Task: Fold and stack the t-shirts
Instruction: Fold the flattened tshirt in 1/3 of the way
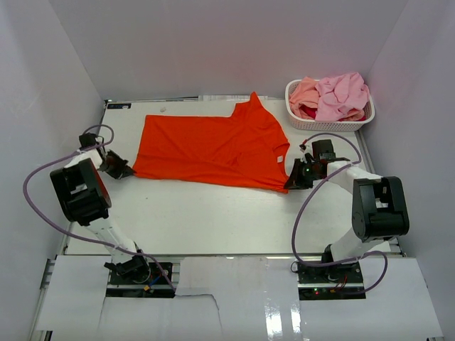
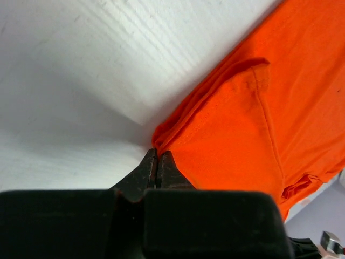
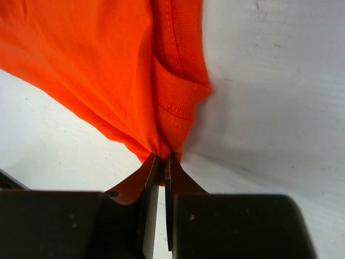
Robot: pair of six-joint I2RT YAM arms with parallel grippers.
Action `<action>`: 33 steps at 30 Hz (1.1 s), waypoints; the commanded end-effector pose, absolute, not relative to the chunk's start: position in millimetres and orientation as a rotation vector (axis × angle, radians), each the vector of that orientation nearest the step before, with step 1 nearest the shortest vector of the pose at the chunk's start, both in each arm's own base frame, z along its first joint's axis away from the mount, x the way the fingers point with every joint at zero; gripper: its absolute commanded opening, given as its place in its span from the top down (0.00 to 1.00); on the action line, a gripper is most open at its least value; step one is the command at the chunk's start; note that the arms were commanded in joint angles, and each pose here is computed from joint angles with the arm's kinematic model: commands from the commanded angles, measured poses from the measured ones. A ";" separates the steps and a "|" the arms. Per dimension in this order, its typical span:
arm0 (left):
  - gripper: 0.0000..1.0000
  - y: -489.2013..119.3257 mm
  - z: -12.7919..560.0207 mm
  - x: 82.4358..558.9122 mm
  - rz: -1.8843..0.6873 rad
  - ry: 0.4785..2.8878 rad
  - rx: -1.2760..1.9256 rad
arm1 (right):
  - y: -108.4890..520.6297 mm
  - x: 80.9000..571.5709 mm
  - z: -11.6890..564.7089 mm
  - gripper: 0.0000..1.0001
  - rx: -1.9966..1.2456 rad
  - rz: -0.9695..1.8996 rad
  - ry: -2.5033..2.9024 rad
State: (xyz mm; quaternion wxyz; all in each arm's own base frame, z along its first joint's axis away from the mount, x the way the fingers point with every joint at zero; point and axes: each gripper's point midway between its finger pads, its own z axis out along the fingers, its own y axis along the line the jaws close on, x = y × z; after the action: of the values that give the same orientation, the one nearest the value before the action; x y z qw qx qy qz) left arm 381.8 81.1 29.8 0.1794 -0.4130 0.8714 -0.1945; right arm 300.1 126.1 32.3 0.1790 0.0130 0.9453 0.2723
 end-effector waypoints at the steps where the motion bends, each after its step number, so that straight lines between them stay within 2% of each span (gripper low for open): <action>1: 1.00 95.3 60.9 372.3 -0.398 2.428 -1.094 | 115.2 286.6 32.7 0.92 -0.004 0.655 2.719; 13: 1.00 88.2 61.6 321.6 -0.283 2.485 -1.064 | 117.3 252.8 32.1 0.92 -0.182 0.385 2.874; 21: 1.00 90.4 48.8 293.0 -0.175 2.534 -1.048 | 108.4 234.1 47.9 0.92 -0.174 0.273 2.860; 33: 0.99 97.2 51.7 275.0 -0.067 2.530 -1.077 | 98.4 206.6 52.4 0.92 -0.165 0.173 2.863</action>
State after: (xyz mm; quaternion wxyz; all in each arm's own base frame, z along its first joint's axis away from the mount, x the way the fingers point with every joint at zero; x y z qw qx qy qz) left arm 275.8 85.3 38.6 0.1657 -0.3832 0.9070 -0.0549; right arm 216.8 111.8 53.6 0.1437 -0.0684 0.9831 0.0910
